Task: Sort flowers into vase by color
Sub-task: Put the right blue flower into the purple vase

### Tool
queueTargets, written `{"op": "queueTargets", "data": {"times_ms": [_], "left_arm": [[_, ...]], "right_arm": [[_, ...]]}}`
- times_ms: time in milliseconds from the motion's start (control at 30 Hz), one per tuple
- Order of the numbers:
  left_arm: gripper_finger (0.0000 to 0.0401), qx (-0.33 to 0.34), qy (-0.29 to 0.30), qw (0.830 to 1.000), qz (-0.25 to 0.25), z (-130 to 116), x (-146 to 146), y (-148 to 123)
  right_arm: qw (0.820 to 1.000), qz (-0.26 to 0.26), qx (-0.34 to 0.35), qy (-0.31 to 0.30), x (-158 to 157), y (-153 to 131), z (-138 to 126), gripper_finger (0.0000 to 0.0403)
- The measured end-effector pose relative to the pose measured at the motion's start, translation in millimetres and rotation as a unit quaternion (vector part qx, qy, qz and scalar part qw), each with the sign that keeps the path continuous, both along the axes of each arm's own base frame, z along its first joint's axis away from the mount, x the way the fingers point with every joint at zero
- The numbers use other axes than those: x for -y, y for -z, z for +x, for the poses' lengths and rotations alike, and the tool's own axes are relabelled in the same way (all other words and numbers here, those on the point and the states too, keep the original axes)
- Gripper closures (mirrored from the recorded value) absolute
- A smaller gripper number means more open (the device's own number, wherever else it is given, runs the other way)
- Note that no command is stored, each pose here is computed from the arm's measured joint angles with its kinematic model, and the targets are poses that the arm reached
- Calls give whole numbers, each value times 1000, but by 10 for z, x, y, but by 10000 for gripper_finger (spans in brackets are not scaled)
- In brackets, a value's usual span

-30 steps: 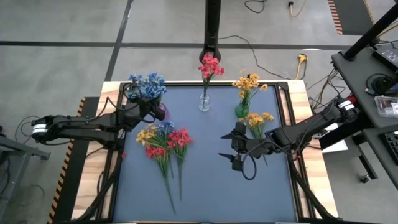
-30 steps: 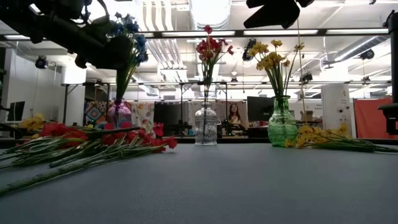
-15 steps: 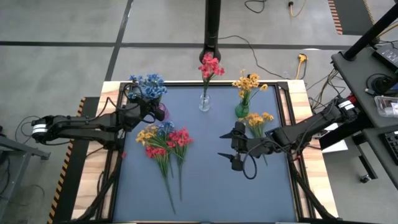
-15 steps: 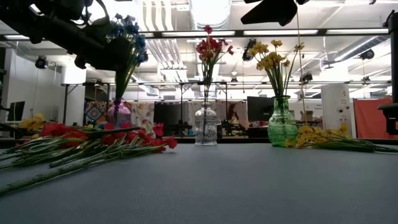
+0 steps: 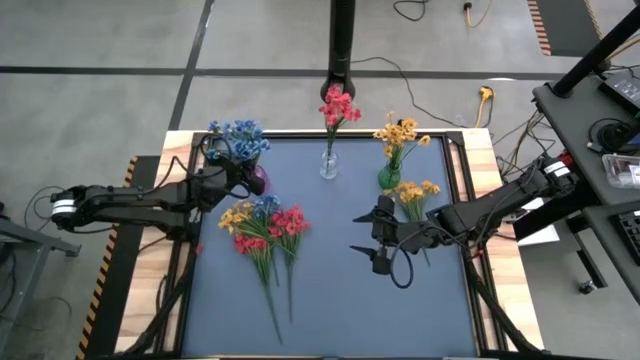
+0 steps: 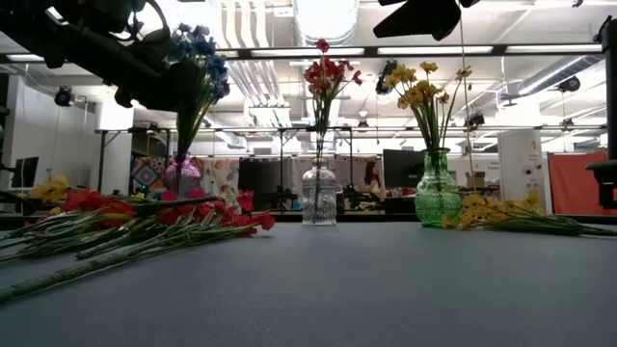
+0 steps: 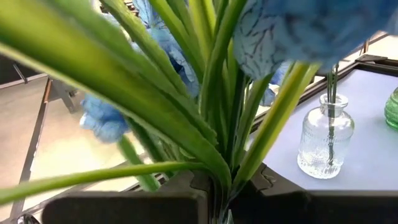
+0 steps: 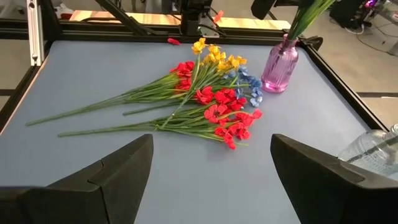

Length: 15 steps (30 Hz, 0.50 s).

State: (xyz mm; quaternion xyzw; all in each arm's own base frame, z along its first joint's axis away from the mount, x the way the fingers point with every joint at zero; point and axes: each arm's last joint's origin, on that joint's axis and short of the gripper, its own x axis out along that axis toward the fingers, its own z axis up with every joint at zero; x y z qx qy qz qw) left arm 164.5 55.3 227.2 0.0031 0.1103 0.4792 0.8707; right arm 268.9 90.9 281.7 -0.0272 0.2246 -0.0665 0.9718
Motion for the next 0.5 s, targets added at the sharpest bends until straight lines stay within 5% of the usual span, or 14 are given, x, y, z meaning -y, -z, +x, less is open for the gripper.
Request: {"op": "queueTargets", "data": {"times_ms": [500], "left_arm": [[390,0,0,1000,0,0,1,0]], "right_arm": [[1000,-1,-3,0,2,20,-4,85]]}}
